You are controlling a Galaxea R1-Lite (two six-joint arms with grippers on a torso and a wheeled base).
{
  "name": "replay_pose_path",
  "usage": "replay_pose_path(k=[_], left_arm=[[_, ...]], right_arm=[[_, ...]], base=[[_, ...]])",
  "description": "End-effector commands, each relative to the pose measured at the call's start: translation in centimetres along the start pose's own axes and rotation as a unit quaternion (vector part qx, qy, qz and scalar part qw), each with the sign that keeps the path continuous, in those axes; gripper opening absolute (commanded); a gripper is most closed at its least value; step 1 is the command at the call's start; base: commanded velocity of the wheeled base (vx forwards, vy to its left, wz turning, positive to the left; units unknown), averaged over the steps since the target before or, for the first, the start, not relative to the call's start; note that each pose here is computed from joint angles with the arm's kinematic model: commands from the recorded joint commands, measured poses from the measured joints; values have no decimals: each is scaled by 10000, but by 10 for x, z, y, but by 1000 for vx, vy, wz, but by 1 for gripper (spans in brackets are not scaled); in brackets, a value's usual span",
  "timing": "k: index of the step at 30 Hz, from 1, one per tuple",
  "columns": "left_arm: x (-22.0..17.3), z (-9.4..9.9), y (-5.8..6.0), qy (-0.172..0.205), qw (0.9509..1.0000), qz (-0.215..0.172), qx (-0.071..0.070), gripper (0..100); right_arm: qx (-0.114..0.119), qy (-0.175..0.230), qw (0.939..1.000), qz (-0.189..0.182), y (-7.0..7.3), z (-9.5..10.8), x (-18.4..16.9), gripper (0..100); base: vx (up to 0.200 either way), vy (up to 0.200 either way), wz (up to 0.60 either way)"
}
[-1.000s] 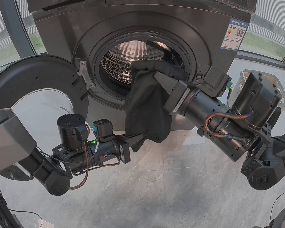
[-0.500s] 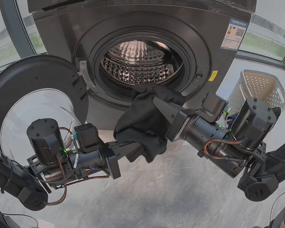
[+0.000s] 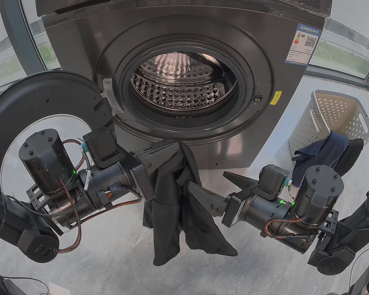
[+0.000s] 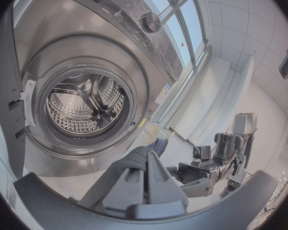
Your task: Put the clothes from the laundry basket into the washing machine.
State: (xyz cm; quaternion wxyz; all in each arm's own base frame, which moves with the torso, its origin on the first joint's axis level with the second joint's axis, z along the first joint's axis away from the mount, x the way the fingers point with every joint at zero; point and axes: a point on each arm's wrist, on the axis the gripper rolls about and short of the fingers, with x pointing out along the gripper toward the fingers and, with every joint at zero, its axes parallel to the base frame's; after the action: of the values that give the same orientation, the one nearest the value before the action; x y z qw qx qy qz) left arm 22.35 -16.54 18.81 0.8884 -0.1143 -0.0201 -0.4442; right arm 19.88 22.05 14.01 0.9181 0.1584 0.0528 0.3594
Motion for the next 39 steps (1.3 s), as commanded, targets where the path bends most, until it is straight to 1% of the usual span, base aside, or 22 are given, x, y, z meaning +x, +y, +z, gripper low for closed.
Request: replay_pose_path(k=[1, 2, 3, 7, 8, 10, 11, 12, 13, 16, 21, 25, 29, 32, 39], left_arm=[[3, 4, 0, -106, 9999, -1, 11, 0], [3, 4, 0, -106, 9999, -1, 11, 0], [2, 4, 0, -99, 10000, 1, 9, 0], [0, 5, -1, -120, 9999, -5, -15, 0], [-2, 5, -2, -120, 9999, -5, -54, 0], [-3, 6, -2, -149, 9999, -13, -68, 0], [-3, 5, -3, -147, 9999, -20, -69, 0], [-3, 6, -2, -156, 9999, -14, -65, 0], [-4, 6, -3, -161, 9998, -23, -63, 0], [-4, 5, -3, -145, 9999, -27, -67, 0], [-4, 6, -3, -201, 9998, -49, -58, 0], [-4, 5, -4, -189, 9998, -70, -64, 0], [-4, 6, -5, -195, 9998, -79, -63, 0], [-4, 6, -5, -200, 9997, -88, -62, 0], [-3, 7, -4, -226, 9997, -71, -44, 0]], right_arm=[[-246, 207, 9995, -56, -5, -10, -8, 100], [-246, 207, 9995, -56, -5, -10, -8, 100], [-368, 194, 9991, -73, -8, -11, -9, 100], [-422, 197, 9989, -89, -9, -15, -2, 100], [-427, 162, 9989, -126, -13, -17, 3, 100], [-442, 136, 9987, -214, -19, -21, 8, 100], [-486, 95, 9985, -249, -23, -22, 10, 100], [-502, 100, 9984, -258, -23, -23, 11, 100], [-606, 35, 9977, -302, -28, -24, 15, 100], [-709, -35, 9970, -305, -37, -28, 19, 100], [-738, -169, 9963, -396, -46, -26, 27, 100], [-736, -322, 9960, -403, -47, -20, 35, 100], [-737, -314, 9960, -405, -49, -25, 41, 100], [-737, -230, 9963, -388, -49, -32, 46, 100], [-734, -81, 9962, -451, -52, -34, 35, 100]], base=[[0, 0, 0], [0, 0, 0], [0, 0, 0], [0, 0, 0], [0, 0, 0], [0, 0, 0], [0, 0, 0], [0, 0, 0], [0, 0, 0], [0, 0, 0], [0, 0, 0], [0, 0, 0], [0, 0, 0], [0, 0, 0], [0, 0, 0]])
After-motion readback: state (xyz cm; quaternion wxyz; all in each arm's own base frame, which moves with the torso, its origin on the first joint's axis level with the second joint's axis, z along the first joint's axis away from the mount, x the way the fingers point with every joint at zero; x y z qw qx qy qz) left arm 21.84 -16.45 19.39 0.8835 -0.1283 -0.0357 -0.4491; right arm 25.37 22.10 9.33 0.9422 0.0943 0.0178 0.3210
